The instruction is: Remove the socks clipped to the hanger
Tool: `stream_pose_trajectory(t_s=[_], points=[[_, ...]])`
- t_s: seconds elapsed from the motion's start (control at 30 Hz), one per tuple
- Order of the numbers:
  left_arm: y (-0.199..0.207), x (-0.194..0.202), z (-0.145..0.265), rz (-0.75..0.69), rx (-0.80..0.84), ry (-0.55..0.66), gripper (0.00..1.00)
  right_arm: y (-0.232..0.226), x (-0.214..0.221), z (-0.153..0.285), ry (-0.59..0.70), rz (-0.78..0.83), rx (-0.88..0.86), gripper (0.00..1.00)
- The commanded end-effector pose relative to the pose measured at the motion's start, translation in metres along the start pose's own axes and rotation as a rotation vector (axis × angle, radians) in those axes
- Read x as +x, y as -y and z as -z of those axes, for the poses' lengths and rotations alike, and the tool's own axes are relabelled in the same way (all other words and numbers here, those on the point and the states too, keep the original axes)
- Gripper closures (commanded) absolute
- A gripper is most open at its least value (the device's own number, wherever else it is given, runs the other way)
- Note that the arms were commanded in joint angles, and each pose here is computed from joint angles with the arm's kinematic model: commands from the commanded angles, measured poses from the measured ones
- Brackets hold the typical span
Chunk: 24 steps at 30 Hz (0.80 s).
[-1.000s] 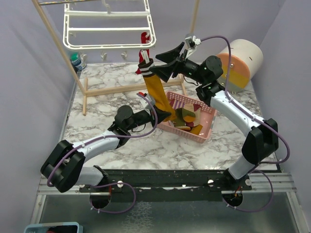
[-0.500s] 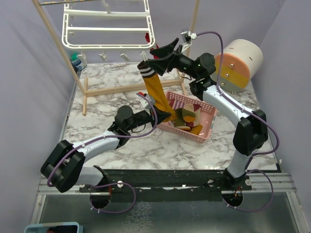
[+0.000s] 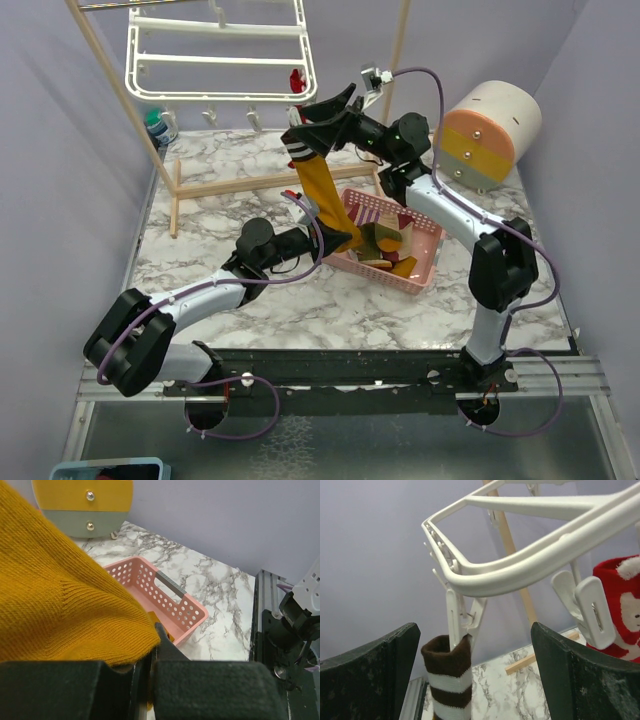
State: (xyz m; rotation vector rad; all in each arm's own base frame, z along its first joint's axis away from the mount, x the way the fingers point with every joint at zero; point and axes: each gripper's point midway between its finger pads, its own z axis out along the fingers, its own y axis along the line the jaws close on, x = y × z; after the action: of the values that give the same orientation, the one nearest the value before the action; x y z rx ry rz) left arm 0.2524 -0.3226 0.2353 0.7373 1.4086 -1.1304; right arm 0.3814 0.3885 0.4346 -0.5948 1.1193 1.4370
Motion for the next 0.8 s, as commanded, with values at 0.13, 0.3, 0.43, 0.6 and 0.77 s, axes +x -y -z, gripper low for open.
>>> stream_pose_trajectory(t_s=[0.13,0.3,0.43,0.6,0.77], points=[[0.009,0.01,0.007,0.02,0.025,-0.039,1.0,-0.001,0.007,-0.012,0.017,-0.027,-0.045,0.01],[0.008,0.011,0.008,0.017,0.022,-0.044,1.0,-0.002,0.005,-0.017,0.021,-0.025,-0.057,0.06],[0.008,0.012,0.008,0.018,0.021,-0.046,1.0,-0.004,0.001,-0.021,0.024,-0.019,-0.069,0.11],[0.008,0.013,0.009,0.021,0.019,-0.05,1.0,-0.004,-0.003,-0.025,0.029,-0.014,-0.073,0.25],[0.007,0.015,0.01,0.023,0.015,-0.055,1.0,-0.003,-0.002,-0.026,0.026,-0.02,-0.078,0.35]])
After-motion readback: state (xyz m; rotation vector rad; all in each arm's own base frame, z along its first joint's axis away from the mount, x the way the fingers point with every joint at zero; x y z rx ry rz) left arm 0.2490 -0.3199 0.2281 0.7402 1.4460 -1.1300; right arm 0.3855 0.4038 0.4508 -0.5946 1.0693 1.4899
